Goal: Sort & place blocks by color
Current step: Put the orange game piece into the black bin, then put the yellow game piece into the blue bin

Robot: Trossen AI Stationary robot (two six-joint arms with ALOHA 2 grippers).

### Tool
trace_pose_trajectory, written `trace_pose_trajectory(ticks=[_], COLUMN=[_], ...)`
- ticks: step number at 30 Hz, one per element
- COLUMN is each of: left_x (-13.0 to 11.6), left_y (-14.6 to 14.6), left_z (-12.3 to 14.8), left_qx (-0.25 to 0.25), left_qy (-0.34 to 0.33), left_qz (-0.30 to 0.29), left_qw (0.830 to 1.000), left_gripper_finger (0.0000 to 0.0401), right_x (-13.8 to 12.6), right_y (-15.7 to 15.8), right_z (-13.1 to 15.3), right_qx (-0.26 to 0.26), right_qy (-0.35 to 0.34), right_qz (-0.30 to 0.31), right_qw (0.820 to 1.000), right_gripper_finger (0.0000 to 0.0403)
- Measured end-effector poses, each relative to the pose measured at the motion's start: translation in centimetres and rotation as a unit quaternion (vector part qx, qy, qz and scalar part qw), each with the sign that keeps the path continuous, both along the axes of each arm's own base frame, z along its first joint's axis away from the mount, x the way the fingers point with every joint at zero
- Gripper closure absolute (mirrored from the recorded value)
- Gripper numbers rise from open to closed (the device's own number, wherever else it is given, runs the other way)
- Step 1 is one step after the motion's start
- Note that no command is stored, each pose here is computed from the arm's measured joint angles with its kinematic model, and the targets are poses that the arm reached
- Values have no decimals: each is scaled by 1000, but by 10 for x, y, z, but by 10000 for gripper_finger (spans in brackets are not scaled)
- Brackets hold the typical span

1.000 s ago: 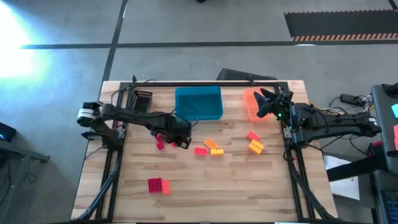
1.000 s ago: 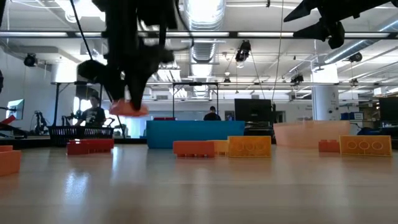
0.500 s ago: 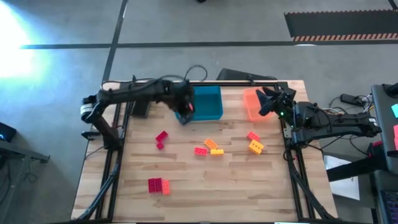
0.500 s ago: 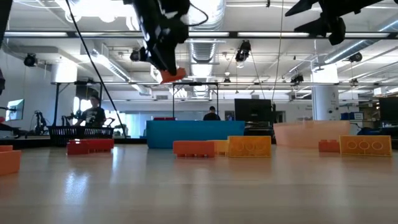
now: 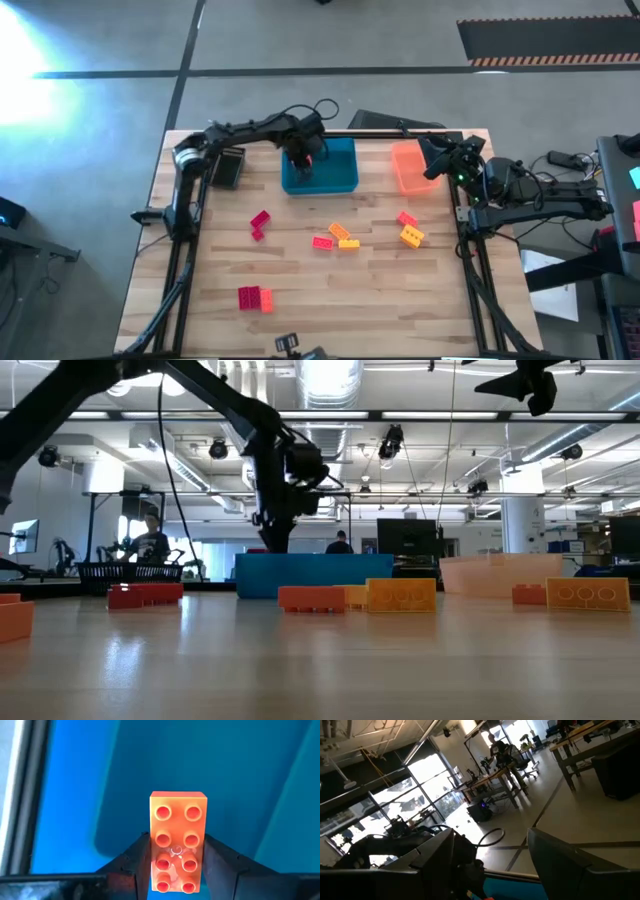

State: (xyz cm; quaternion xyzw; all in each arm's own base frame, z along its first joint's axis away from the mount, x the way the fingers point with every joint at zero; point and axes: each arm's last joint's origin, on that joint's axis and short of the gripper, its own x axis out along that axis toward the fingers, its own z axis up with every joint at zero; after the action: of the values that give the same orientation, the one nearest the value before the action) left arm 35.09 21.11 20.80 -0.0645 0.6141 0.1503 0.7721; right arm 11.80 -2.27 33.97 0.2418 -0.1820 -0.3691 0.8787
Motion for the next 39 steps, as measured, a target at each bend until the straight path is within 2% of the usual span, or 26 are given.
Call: trace_pose_trajectory(ticks=[4,9,16,20,27,30,33,36,39], left_x=[4,6,6,6,0,-4,-4,-1,-3], left_y=[1,3,3,-1,-6,-13,-33,-62,-94], left_z=[-15,-18,-17,-7,18,40,67,94,114], left_qx=[-3,5,15,15,50,51,56,67,78], left_qy=[19,9,11,-5,-24,-63,-130,-226,-315], left_qz=[-20,-16,-11,18,31,76,105,91,54], left_qw=[1000,1000,1000,1000,998,994,984,967,944], left_gripper_finger=[279,277,212,205,203,202,202,201,201], right_x=[1,1,1,1,8,17,21,34,41], right_y=[0,0,0,0,0,0,0,1,2], right_z=[0,0,0,-1,-4,-8,-11,-18,-23], right_qx=[4,4,4,5,5,8,16,31,63], right_qy=[-3,-3,-2,-2,13,32,34,44,34], right_qz=[1,2,1,2,2,3,14,39,70], right_qw=[1000,1000,1000,1000,1000,999,999,998,995], right_gripper_finger=[161,161,161,161,161,161,161,161,161])
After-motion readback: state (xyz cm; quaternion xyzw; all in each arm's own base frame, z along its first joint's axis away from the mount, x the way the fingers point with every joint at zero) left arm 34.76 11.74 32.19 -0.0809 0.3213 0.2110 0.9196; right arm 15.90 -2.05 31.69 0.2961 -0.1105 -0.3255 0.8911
